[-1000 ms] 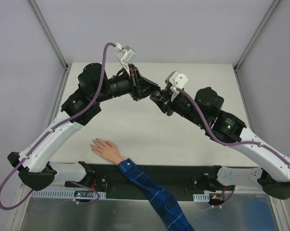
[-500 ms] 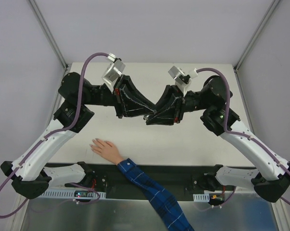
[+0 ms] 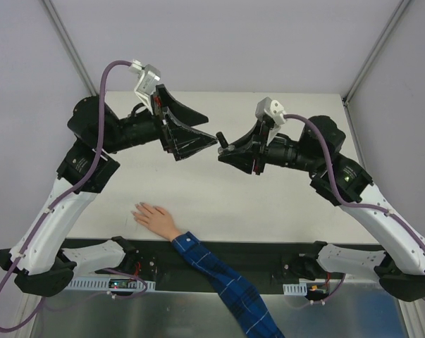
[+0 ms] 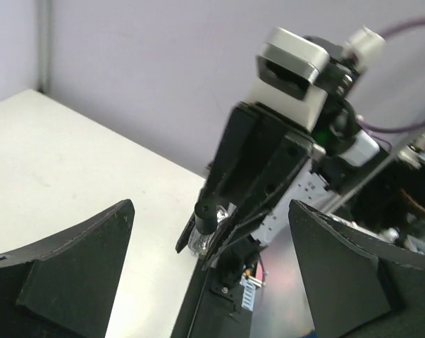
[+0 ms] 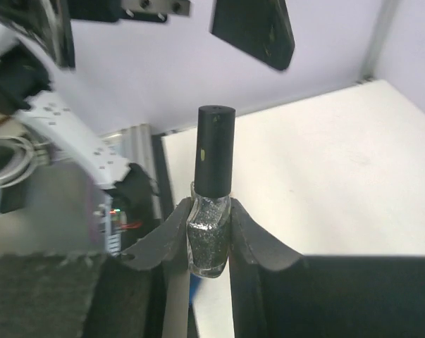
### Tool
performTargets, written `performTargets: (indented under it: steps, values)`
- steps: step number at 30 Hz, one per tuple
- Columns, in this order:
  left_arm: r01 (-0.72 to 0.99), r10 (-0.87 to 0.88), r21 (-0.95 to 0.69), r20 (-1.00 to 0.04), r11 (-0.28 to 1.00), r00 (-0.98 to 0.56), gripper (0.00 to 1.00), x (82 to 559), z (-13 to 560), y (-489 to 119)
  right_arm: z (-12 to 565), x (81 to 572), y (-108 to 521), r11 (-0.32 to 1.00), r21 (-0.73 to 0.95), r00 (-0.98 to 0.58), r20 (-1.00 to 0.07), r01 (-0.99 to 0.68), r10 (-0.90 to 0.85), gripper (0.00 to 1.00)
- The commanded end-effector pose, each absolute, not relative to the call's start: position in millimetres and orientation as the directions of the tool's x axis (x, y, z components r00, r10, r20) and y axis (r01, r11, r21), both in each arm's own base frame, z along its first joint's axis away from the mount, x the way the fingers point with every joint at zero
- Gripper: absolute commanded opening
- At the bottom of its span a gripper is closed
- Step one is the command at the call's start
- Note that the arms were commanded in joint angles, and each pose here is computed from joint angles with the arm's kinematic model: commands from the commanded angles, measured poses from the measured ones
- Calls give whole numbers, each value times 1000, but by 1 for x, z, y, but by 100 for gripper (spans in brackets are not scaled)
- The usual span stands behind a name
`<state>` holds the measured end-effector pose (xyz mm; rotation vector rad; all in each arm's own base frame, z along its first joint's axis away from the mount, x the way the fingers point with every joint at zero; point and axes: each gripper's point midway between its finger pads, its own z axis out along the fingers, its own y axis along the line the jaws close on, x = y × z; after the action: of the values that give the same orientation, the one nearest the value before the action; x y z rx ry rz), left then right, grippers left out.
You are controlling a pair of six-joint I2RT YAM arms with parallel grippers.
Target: Paint the nails
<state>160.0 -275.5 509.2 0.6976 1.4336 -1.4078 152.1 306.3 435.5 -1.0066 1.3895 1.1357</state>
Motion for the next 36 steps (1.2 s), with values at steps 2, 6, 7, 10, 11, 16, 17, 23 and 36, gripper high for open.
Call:
performTargets:
  steps: [2,6,7,10,11,16,17,23,36]
  values:
    - [802,-322,-457,-881,385,-348,88,200,510,-259,450,197,283,560,-65,51,-998,-826,-41,0]
    - [780,-320,-494,-864,384,-389,86,209,504,-268,452,204,286,628,-117,91,-993,-770,-73,0]
    - [781,-315,-497,-862,379,-396,85,209,503,-271,453,205,286,634,-124,97,-992,-763,-77,0]
    - [780,-301,-495,-865,383,-401,83,211,499,-281,457,207,289,656,-144,117,-989,-741,-86,0]
    - [778,-294,-495,-866,386,-405,83,212,496,-284,458,205,291,653,-156,127,-988,-741,-91,0]
    - [788,-246,-493,-869,368,-429,64,206,484,-302,462,208,292,684,-180,147,-983,-707,-107,0]
    - [790,-235,-493,-869,363,-435,58,205,481,-305,462,207,294,684,-184,150,-983,-706,-111,0]
    - [842,-125,-485,-874,234,-469,0,177,468,-316,464,196,292,648,-170,154,-985,-743,-81,0]
    - [905,-72,-263,-950,-333,-303,0,62,510,-284,491,33,290,-489,87,-170,-977,-868,127,0]
